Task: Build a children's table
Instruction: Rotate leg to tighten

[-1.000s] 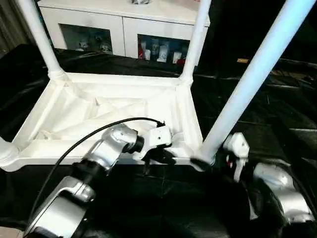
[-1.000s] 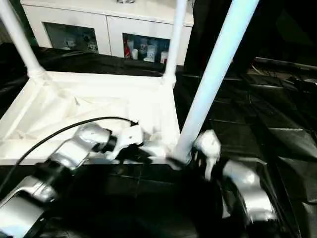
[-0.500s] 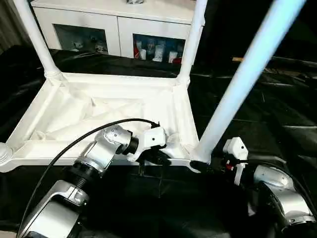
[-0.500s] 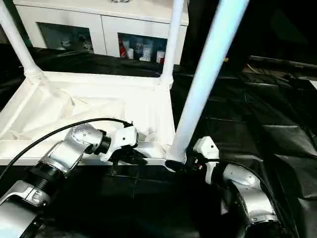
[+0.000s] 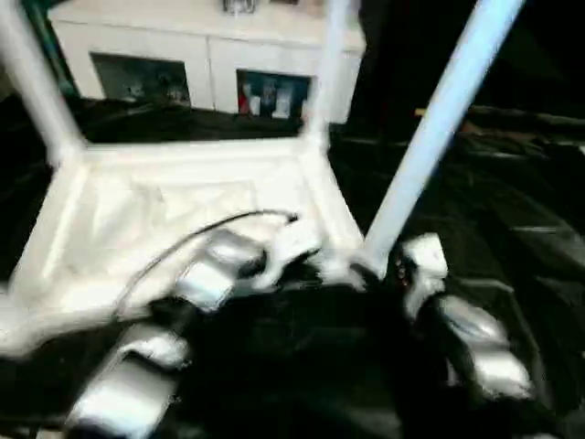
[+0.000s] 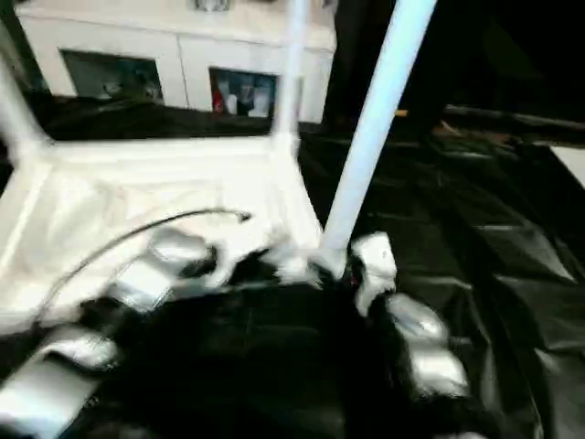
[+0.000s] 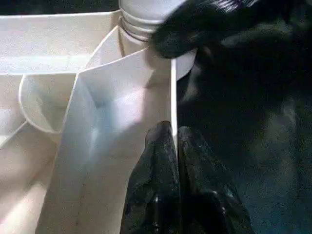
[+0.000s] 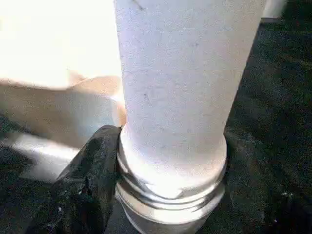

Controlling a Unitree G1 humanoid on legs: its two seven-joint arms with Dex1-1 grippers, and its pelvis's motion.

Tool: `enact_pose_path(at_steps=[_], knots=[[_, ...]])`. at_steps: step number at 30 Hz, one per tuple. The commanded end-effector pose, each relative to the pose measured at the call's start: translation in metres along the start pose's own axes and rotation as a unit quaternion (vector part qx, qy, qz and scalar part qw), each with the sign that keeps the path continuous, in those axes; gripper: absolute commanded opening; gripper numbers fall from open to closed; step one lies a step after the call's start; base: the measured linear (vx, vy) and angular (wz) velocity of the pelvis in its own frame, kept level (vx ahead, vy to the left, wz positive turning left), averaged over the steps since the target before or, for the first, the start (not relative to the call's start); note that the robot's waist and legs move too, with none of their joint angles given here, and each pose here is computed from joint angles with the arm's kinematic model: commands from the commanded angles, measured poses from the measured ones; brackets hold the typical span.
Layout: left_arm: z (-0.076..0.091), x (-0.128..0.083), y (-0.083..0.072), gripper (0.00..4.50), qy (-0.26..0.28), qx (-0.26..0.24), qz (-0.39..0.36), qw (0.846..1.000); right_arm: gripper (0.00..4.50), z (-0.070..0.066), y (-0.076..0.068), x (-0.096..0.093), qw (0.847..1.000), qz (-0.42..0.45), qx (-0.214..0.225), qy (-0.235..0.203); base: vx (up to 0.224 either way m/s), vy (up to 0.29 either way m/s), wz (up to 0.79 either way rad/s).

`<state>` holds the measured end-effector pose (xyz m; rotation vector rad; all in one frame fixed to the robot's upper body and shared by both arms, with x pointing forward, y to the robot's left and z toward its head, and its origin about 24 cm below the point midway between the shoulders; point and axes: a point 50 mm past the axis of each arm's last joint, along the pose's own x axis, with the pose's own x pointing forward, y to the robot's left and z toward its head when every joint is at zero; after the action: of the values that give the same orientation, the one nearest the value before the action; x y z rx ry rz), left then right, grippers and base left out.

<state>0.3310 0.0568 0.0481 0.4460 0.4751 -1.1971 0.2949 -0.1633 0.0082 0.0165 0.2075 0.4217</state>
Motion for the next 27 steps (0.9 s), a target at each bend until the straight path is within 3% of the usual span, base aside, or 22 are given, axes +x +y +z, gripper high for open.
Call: enact_pose_path(at_steps=[1,4,5,7,10,13,20,23,25,27], knots=[[-0.021,0.009,-0.003,0.00,0.015,-0.070,0.044,0.996,2.70,-0.021,-0.005,-0.001,0.995,-0.080,0.011,0.053,0.000,0.000,0.00],[-0.019,0.019,-0.006,0.00,0.026,-0.084,0.060,0.994,2.70,-0.020,0.006,0.011,0.991,-0.117,0.021,0.056,0.000,0.000,0.00],[-0.019,0.024,-0.008,0.00,0.041,-0.085,0.065,0.993,2.70,-0.015,0.016,0.021,0.993,-0.110,0.008,0.051,0.000,0.000,0.00],[-0.020,0.025,-0.008,0.00,0.049,-0.081,0.068,0.993,2.70,-0.012,0.021,0.024,0.994,-0.096,-0.007,0.045,0.000,0.000,0.00],[-0.022,0.026,-0.006,0.00,0.061,-0.078,0.074,0.992,2.70,-0.006,0.029,0.029,0.998,-0.062,0.011,0.018,0.000,0.000,0.00],[-0.024,0.024,-0.005,0.00,0.064,-0.067,0.065,0.994,3.40,-0.001,0.031,0.025,0.999,-0.024,0.041,-0.011,0.000,0.000,0.00],[-0.024,0.016,-0.006,0.00,0.049,-0.028,0.008,0.998,3.96,0.002,0.015,0.007,0.999,0.045,0.009,-0.005,0.000,0.000,0.00],[-0.023,0.007,-0.010,0.00,0.027,0.014,-0.057,0.998,3.96,0.001,0.001,-0.007,0.996,0.082,-0.026,0.015,0.000,0.000,0.00],[-0.024,-0.006,-0.017,0.00,0.004,0.036,-0.135,0.990,3.96,0.007,-0.008,-0.021,0.992,0.119,-0.032,0.011,0.000,0.000,0.00],[-0.025,-0.010,-0.017,0.00,0.001,0.042,-0.146,0.988,3.96,0.008,-0.009,-0.025,0.990,0.134,-0.034,0.014,0.000,0.000,0.00]])
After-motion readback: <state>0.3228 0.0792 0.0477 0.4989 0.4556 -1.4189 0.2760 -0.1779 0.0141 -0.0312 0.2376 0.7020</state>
